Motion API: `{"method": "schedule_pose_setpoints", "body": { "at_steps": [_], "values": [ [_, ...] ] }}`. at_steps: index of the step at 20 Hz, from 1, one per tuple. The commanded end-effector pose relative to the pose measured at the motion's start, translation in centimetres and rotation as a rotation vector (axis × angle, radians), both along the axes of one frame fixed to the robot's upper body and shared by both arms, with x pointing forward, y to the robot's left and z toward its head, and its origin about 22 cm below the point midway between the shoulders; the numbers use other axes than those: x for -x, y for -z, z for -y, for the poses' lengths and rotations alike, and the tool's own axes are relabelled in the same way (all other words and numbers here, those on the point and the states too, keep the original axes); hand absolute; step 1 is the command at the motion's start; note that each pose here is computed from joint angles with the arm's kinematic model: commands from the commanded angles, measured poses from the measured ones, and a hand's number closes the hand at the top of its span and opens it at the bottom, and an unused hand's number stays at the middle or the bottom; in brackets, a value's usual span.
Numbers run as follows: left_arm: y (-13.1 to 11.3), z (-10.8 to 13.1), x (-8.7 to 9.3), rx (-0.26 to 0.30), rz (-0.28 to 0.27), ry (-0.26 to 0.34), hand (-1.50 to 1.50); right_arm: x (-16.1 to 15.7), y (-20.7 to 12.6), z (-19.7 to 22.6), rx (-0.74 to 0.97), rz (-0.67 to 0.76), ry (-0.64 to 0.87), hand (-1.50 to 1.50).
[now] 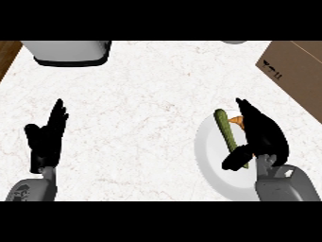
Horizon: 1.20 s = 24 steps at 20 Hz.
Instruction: Pick the squash from the plate and place it in the cardboard box
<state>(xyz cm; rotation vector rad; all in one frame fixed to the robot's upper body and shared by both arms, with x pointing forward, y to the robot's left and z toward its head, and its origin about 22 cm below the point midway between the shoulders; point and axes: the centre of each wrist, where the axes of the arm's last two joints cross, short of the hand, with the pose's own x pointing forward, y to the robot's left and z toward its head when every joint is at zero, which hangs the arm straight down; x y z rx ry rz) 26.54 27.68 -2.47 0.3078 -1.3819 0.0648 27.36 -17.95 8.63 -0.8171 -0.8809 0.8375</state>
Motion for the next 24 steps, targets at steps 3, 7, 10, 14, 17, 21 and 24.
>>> {"method": "schedule_pose_setpoints", "body": {
  "at_steps": [3, 7, 10, 14, 17, 21, 24],
  "values": [
    [1.2, -0.3, -0.8, -0.01, 0.006, 0.008, 0.0, -1.7, 0.4, 1.4, 0.028, -0.038, 0.028, -1.5],
    [-1.4, 1.2, 0.6, -0.006, 0.008, 0.003, 0.0, -1.5, 1.9, 0.5, 0.064, -0.062, 0.041, -1.5],
    [0.8, 0.2, 1.0, 0.003, 0.004, 0.004, 0.0, -2.4, 2.8, -0.1, 0.06, -0.075, 0.027, -1.5],
    [-0.7, -0.5, -0.3, 0.001, 0.004, 0.004, 0.0, -1.6, 4.4, 0.4, 0.077, -0.097, 0.021, -1.5],
    [1.5, -0.9, 1.1, -0.008, 0.001, 0.008, 0.0, -3.2, 4.5, 0.9, 0.087, -0.091, 0.018, -1.5],
    [-0.6, 2.2, 1.2, 0.007, 0.011, 0.002, 0.0, -3.6, 5.2, 1.8, 0.069, -0.085, 0.006, -1.5],
    [1.4, -0.2, 0.4, 0.012, 0.006, 0.0, 0.0, -2.7, 7.1, -0.6, 0.079, -0.104, 0.02, -1.5]
  ]
}}
